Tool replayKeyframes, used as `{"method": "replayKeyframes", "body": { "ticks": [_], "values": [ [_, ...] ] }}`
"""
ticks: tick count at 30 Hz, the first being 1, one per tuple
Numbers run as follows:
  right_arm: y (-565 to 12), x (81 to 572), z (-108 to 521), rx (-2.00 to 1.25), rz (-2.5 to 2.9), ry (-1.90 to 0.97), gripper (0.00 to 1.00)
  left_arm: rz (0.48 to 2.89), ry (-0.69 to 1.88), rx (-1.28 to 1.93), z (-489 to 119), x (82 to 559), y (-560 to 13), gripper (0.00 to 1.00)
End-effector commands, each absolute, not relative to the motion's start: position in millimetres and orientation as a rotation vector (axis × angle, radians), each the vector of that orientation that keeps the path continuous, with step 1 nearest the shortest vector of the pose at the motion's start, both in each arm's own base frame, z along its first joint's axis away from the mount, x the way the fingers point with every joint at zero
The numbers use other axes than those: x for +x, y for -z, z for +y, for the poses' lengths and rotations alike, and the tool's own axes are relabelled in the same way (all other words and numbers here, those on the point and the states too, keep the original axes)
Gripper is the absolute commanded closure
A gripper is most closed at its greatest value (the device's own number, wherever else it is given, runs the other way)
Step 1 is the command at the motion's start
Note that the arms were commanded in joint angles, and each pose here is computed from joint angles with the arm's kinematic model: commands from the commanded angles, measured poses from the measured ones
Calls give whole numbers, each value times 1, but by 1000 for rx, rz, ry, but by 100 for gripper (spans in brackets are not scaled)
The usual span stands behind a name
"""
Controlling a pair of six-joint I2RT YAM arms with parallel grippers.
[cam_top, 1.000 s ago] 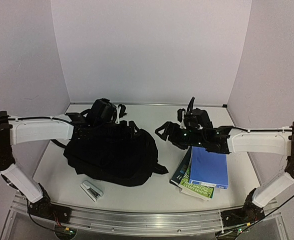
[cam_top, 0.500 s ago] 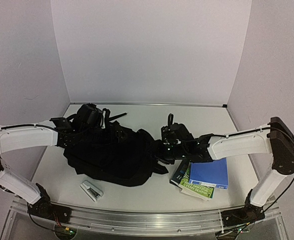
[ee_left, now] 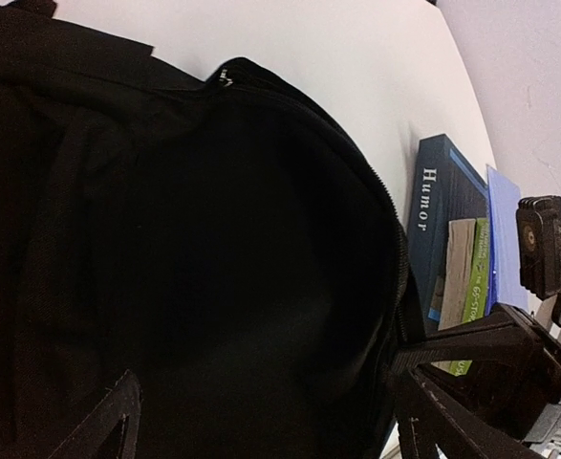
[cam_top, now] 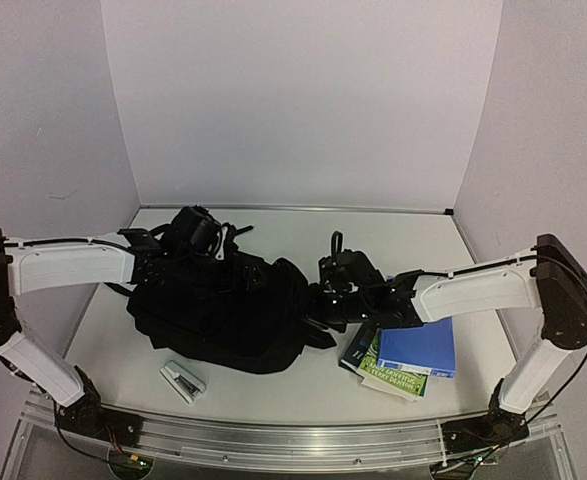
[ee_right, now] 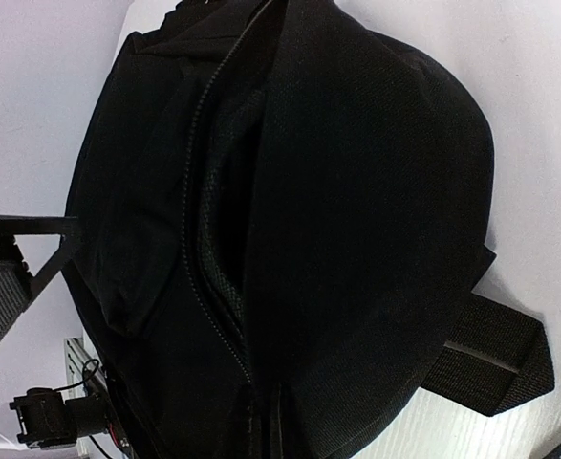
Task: Pack the student bag
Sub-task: Unzip the student bag at the center of the board.
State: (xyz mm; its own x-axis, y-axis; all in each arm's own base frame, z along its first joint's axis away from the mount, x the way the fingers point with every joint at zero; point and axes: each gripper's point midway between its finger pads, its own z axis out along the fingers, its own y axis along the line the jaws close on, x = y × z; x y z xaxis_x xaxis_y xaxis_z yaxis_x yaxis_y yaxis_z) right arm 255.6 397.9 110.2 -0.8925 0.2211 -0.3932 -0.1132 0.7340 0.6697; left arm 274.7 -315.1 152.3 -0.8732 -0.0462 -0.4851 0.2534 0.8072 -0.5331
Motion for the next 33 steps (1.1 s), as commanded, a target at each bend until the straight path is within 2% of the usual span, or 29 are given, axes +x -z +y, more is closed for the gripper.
{"method": "replayKeyframes", "body": {
  "ticks": [1, 11, 14, 18, 26, 33],
  "values": [
    [-125, 253, 391, 106, 2426, -1029, 100, 2519, 984, 342, -361, 263, -162, 8],
    [-121, 251, 386, 113, 2426, -1027, 100, 2587, 993, 446, -402, 256, -129, 8],
    [-121, 251, 385, 110, 2425, -1027, 100, 2599, 949, 416, -400, 261, -121, 12],
    [-119, 250, 386, 103, 2427, -1024, 100, 2623, 884, 394, -398, 267, -111, 23],
    [-118, 250, 387, 98, 2430, -1026, 100, 2585, 875, 384, -404, 278, -112, 23],
    [-118, 251, 385, 101, 2427, -1022, 100, 2570, 835, 383, -407, 287, -111, 56]
  ]
}}
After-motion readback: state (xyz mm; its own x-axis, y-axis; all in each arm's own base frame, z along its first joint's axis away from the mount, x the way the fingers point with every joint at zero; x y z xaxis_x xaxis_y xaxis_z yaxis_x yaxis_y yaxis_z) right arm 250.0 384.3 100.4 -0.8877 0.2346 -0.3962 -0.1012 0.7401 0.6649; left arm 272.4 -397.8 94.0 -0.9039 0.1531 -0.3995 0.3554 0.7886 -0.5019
